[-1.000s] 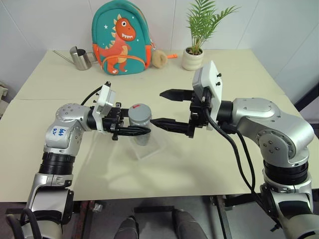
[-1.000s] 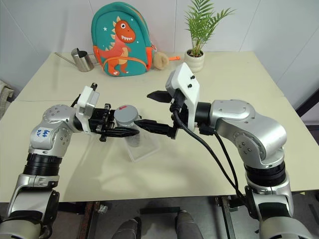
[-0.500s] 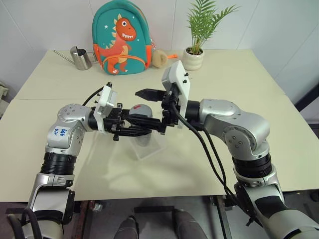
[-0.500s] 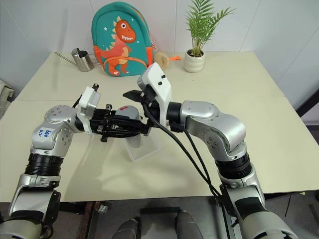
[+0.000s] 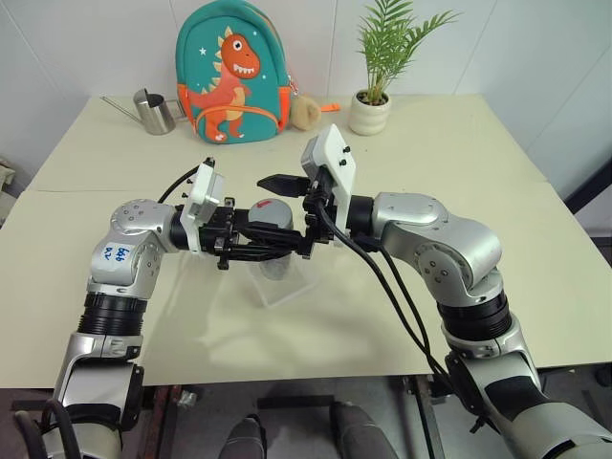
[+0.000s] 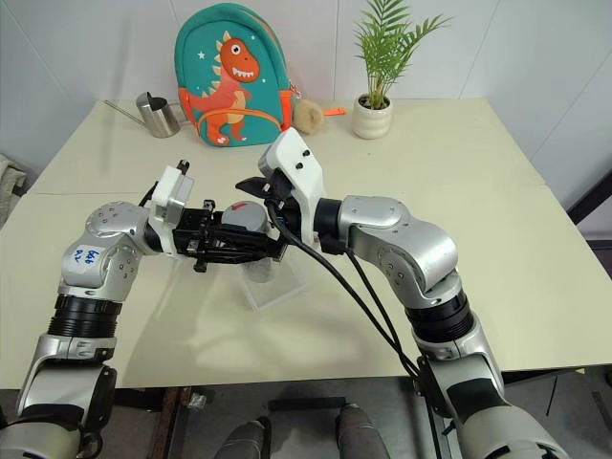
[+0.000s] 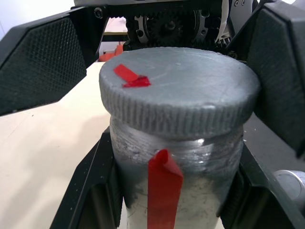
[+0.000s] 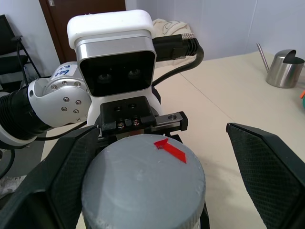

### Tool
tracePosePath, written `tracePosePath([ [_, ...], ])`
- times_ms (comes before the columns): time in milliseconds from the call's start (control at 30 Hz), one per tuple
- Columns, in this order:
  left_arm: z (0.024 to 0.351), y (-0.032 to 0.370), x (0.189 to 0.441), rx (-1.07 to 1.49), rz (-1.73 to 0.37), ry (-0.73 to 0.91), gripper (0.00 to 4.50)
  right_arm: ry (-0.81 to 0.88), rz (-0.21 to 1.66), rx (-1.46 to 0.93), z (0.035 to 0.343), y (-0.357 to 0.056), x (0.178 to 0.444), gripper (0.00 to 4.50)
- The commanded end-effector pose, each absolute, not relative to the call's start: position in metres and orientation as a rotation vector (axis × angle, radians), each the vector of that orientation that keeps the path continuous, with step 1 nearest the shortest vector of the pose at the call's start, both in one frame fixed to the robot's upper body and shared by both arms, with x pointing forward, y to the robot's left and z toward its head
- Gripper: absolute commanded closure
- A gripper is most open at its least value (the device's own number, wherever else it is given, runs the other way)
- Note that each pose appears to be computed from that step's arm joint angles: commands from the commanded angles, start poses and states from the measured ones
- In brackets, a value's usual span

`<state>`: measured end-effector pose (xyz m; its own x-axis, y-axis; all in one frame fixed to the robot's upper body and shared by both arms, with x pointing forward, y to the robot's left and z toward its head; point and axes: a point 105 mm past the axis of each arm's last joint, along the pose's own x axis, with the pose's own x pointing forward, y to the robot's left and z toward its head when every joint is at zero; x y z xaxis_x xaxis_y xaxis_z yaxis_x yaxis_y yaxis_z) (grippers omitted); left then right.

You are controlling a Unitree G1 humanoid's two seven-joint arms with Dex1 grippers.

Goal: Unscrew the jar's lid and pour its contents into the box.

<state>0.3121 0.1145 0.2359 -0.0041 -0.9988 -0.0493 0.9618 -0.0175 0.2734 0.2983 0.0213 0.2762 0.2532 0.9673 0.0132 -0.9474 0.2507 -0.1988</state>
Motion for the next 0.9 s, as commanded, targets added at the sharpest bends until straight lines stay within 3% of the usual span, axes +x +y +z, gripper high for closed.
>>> tracePosePath([
  [33, 0.241, 0.113, 0.31, 0.275, -1.576, -0.218, 2.47, -0.186, 1.313, -0.177, 0.283, 0.021, 0.294, 0.03],
  [900, 0.241, 0.112, 0.312, 0.279, -1.587, -0.216, 2.47, -0.17, 1.245, -0.237, 0.284, -0.011, 0.292, 0.03],
])
